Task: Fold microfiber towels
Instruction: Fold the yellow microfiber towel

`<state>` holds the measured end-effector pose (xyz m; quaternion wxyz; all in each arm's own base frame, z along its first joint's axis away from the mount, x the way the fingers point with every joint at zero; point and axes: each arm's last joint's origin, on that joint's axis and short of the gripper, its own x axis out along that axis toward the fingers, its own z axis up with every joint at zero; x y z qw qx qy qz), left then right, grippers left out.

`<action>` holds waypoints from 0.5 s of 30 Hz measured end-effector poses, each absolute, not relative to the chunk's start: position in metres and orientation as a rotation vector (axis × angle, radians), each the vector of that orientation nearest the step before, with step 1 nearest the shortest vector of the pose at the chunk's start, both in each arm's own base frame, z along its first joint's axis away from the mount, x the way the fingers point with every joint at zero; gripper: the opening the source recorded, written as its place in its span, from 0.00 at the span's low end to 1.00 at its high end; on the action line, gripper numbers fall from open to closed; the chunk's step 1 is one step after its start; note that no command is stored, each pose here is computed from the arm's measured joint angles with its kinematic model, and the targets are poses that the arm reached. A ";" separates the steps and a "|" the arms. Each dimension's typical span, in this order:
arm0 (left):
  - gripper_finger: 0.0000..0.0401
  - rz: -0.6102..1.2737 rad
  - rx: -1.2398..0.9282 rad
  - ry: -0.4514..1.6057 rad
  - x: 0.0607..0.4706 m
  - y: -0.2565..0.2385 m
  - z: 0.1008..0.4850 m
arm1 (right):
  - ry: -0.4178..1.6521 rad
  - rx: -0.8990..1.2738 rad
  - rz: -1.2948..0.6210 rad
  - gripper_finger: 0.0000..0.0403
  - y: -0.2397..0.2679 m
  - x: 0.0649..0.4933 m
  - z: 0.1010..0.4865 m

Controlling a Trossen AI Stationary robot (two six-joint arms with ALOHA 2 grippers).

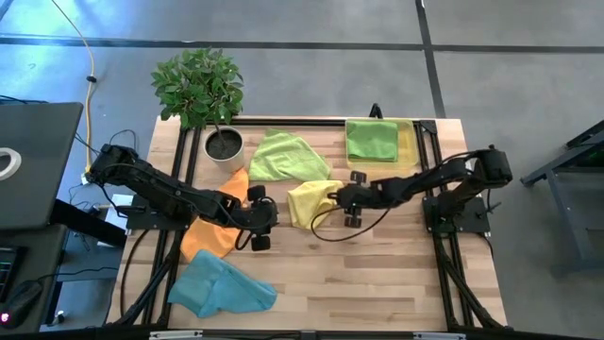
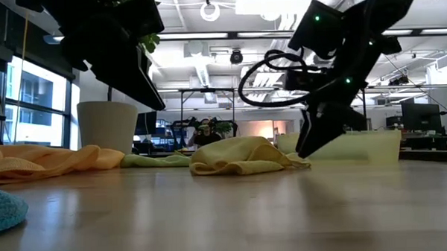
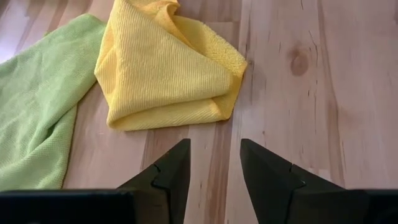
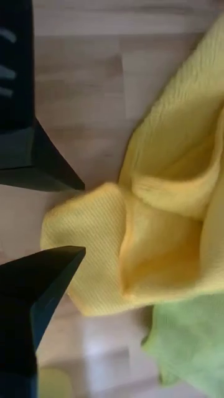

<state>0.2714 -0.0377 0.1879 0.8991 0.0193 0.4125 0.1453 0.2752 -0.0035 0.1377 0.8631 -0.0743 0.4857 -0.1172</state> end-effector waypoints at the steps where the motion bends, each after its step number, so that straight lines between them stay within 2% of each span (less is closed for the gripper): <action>1: 0.32 0.302 0.040 0.854 0.271 -0.037 0.188 | 1.013 -0.150 -0.249 0.36 -0.005 0.274 0.136; 15: 0.32 0.320 0.014 0.850 0.272 -0.035 0.188 | 1.018 -0.093 -0.239 0.36 -0.020 0.278 0.114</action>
